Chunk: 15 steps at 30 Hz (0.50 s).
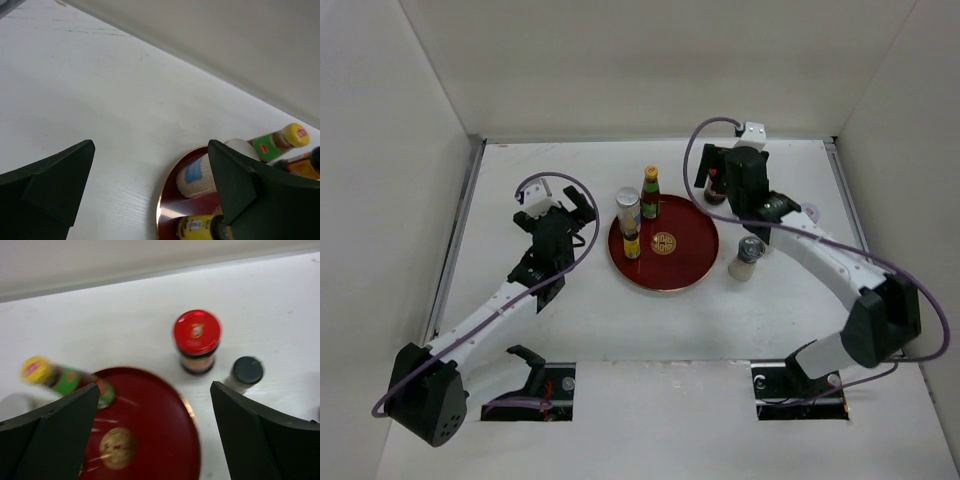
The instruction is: Organize the condiment bottles
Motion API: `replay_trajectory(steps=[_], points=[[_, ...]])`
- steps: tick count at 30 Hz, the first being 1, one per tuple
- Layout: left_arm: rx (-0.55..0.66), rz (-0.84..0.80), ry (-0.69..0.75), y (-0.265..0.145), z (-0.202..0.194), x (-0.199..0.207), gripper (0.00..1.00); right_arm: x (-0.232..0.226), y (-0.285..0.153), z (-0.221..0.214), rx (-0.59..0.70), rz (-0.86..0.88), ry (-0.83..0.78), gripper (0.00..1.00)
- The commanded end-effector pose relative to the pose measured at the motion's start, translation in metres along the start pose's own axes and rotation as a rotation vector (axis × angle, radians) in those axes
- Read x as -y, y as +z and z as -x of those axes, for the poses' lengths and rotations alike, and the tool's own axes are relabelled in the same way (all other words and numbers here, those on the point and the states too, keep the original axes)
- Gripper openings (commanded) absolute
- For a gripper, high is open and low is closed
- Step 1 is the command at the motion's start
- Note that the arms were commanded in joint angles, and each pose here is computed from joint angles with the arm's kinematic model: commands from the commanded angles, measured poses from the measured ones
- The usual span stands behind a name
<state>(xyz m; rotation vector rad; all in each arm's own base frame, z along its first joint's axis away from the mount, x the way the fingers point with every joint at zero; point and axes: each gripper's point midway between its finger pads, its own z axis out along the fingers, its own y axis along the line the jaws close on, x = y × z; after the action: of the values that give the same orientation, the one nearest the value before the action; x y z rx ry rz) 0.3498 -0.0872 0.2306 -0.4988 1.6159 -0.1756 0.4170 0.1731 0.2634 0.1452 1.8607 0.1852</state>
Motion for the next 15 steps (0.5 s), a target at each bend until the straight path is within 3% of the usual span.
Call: replay_trajectory(steps=[1, 6, 7, 9, 12, 13, 15], points=[[0.048, -0.007, -0.089, 0.011, 0.002, -0.004, 1.0, 0.027, 0.031, 0.008, -0.057, -0.098, -0.096, 1.0], [0.006, 0.038, -0.089, 0.016, -0.023, -0.016, 1.0, 0.046, 0.088, 0.005, -0.129, -0.137, -0.134, 1.0], [-0.005, 0.05, -0.074, 0.015, -0.028, -0.02, 0.95, 0.046, 0.096, 0.0, -0.152, -0.128, -0.131, 1.0], [-0.02, 0.07, -0.059, 0.015, -0.037, -0.027, 0.63, 0.047, 0.111, -0.01, -0.195, -0.112, -0.13, 1.0], [-0.028, 0.087, -0.07, 0.016, -0.044, -0.033, 0.33, 0.05, 0.124, -0.017, -0.226, -0.117, -0.146, 1.0], [-0.029, 0.104, -0.073, 0.017, -0.047, -0.036, 0.27, 0.052, 0.128, -0.019, -0.234, -0.119, -0.147, 1.0], [-0.027, 0.139, -0.078, 0.019, -0.052, -0.044, 0.25, 0.055, 0.131, -0.024, -0.251, -0.121, -0.149, 1.0]])
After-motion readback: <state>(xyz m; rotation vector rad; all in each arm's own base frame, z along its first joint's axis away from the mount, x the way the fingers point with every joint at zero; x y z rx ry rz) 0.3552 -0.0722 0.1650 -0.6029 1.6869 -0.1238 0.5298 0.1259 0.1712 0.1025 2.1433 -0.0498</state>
